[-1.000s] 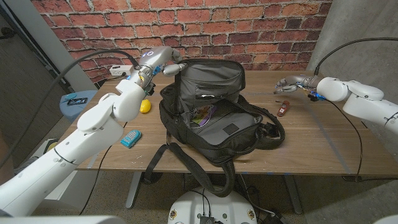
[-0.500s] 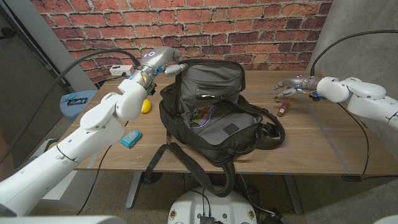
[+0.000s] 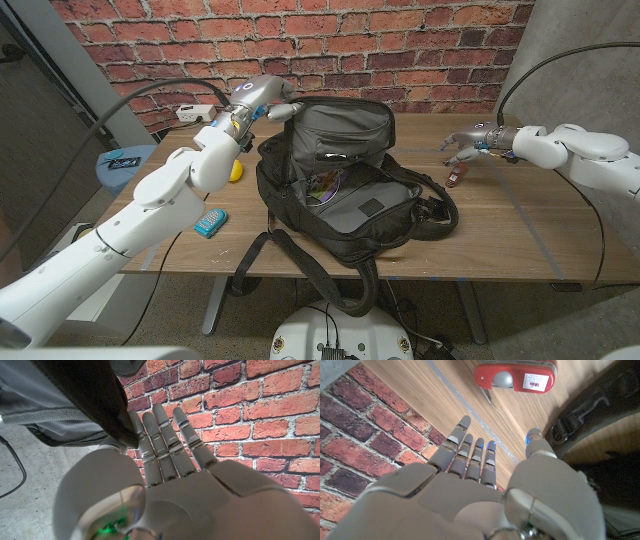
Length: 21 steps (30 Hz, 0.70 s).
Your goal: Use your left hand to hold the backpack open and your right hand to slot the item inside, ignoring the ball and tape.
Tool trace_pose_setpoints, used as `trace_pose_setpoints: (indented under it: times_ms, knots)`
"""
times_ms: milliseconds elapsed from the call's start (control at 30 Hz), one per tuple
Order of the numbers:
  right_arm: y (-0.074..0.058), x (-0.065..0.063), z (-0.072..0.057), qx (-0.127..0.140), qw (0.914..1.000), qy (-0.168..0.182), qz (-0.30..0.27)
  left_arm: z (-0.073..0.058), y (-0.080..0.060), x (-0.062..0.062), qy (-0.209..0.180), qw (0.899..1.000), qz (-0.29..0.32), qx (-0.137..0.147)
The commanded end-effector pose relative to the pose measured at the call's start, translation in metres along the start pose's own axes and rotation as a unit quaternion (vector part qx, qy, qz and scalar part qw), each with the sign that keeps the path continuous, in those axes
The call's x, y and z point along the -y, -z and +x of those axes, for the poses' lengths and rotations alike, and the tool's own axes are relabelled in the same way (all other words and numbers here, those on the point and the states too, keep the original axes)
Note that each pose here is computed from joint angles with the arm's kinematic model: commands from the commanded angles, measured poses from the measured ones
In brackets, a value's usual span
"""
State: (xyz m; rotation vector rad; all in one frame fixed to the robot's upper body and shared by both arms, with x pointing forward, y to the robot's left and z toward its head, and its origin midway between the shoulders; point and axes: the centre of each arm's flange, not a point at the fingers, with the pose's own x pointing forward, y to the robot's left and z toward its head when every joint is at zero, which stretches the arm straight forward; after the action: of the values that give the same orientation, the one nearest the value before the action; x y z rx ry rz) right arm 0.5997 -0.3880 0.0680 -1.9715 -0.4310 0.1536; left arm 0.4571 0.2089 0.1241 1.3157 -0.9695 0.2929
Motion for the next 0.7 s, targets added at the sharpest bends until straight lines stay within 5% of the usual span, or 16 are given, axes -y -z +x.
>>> trace_pose_setpoints:
  times_ms: [33, 700]
  knots:
    - [0.0, 0.0, 0.0, 0.038, 0.9978, -0.006, -0.055, 0.003, -0.006, 0.003, 0.008, 1.0, 0.007, -0.004]
    - [0.021, -0.011, 0.003, 0.087, 0.9875, -0.01, -0.131, 0.01, -0.026, 0.005, 0.017, 0.999, 0.028, -0.013]
